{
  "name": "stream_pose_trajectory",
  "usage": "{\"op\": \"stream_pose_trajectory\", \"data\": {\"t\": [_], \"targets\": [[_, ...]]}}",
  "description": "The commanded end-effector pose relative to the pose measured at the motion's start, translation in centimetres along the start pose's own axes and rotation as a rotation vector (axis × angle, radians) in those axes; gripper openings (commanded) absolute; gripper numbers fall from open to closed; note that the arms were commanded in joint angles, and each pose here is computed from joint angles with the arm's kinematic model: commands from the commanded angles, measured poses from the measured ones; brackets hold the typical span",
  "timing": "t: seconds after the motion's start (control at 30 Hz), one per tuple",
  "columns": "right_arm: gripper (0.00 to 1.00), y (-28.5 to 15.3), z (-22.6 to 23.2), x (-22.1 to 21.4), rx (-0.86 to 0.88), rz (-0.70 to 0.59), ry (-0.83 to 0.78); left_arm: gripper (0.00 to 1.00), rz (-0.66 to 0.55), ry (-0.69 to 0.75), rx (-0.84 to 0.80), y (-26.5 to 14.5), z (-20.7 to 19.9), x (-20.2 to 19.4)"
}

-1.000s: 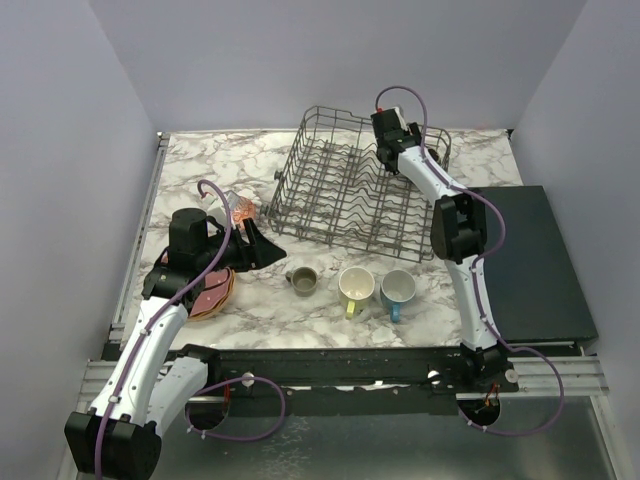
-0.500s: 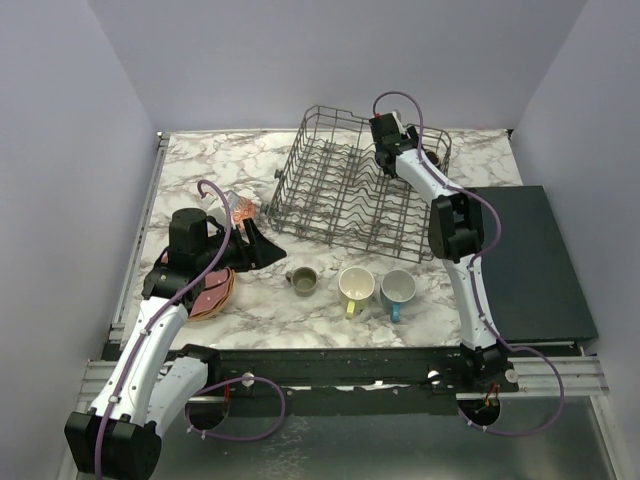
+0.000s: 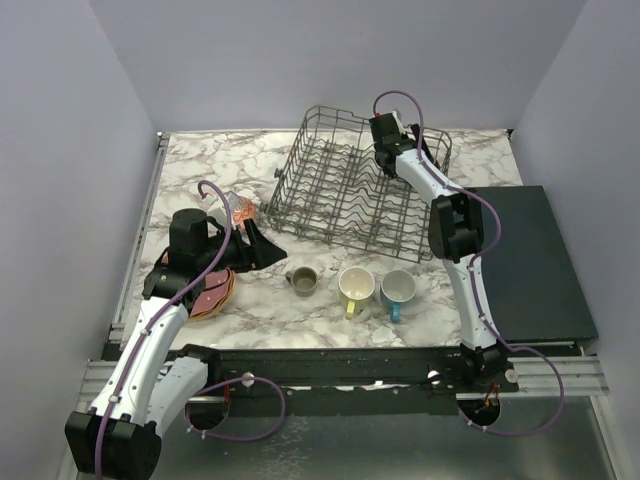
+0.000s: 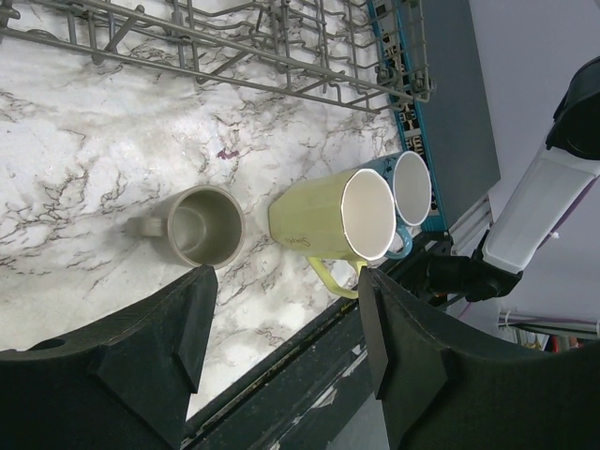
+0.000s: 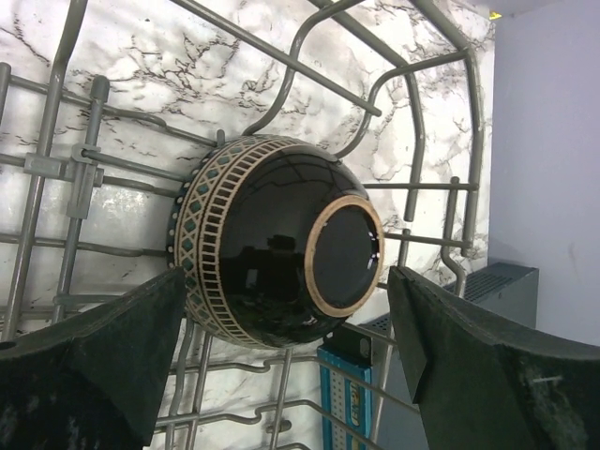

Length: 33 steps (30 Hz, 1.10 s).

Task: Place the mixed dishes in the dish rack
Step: Turn the bowl upside down on the dish rack.

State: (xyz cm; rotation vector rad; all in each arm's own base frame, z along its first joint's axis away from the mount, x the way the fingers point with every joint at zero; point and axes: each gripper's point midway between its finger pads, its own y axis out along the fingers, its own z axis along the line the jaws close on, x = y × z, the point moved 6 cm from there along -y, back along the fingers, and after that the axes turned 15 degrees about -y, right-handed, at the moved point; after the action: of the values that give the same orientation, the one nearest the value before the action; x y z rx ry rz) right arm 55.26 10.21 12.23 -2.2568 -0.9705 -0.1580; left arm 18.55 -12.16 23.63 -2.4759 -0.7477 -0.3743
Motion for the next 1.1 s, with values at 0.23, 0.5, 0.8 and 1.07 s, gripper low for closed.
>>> {"op": "stream_pose_trajectory", "data": {"t": [0.23,0.5,0.8,1.07], "targets": [[0.97,-0.5,-0.9,0.3,-0.019,-0.005,0.042,0.69,-0.023,0.011,0.000,0.0,0.1,0.2],[0.98,-1.5,-1.9,0.6,0.001,-0.022,0.075,0.69,-0.023,0.011,0.000,0.0,0.1,0.2],[1.00,-4.0,-3.1,1.0,0.041,-0.040,0.125,0.70,-0.025,0.014,-0.005,0.0,0.0,0.2],[1.00,-7.3,-4.6,0.7,0.129,-0.090,0.231,0.70,-0.031,0.022,-0.012,-0.2,-0.1,0.2]]}}
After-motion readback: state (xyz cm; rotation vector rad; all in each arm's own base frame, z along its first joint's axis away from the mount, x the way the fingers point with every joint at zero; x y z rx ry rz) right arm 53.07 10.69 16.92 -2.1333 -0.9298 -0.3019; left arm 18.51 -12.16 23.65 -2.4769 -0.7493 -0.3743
